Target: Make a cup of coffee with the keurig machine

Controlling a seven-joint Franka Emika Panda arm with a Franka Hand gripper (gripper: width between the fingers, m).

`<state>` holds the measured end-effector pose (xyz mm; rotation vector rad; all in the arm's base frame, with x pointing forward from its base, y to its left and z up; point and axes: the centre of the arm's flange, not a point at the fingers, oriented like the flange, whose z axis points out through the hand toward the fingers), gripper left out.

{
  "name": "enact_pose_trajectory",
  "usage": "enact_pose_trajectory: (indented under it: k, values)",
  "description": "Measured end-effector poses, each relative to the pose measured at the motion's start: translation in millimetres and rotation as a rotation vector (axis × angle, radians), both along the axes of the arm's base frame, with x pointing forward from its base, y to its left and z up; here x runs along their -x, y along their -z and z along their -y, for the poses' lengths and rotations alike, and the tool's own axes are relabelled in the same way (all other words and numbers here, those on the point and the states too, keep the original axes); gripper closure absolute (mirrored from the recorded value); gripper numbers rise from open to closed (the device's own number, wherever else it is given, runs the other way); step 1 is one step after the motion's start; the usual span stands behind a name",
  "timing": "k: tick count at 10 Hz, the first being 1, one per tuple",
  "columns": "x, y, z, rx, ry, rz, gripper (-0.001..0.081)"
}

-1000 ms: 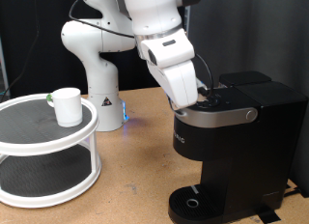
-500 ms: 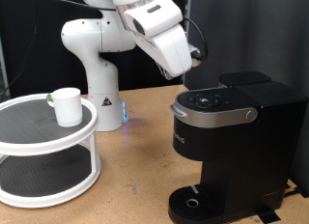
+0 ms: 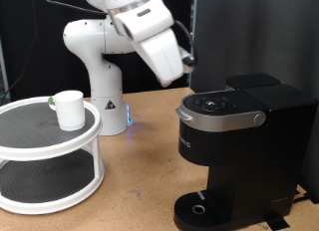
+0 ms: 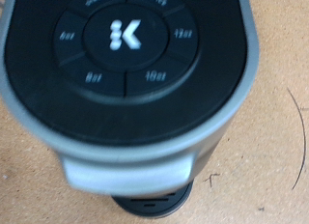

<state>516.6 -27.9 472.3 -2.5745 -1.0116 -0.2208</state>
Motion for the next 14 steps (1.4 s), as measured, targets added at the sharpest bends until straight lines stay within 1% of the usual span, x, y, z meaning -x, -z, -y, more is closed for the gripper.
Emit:
enact_pose_trajectory:
  k: [1, 2, 3, 4, 5, 6, 7, 9, 10, 12, 14]
  values:
    - [6.0, 1.6, 13.1, 0.013, -0.006, -0.041, 0.0802]
    - [13.4, 2.4, 27.5, 0.034, -0.031, -0.082, 0.0802]
    - [20.8, 2.5, 41.9, 0.051, -0.065, -0.111, 0.0802]
    - [26.6, 0.7, 53.7, 0.049, -0.1, -0.117, 0.0802]
    - [29.5, -2.0, 56.5, 0.045, -0.125, -0.111, 0.0802]
    - [29.6, -1.3, 56.4, 0.046, -0.116, -0.115, 0.0802]
    - [30.6, 0.3, 56.6, 0.041, -0.09, -0.135, 0.0802]
    - [33.0, 3.1, 62.6, 0.021, 0.021, -0.168, 0.0802]
    - [36.9, 3.1, 69.3, 0.022, 0.053, -0.178, 0.0802]
    - [53.0, -1.7, 86.5, 0.041, 0.04, -0.209, 0.0802]
    - [74.1, -10.3, 105.9, 0.056, -0.013, -0.23, 0.0802]
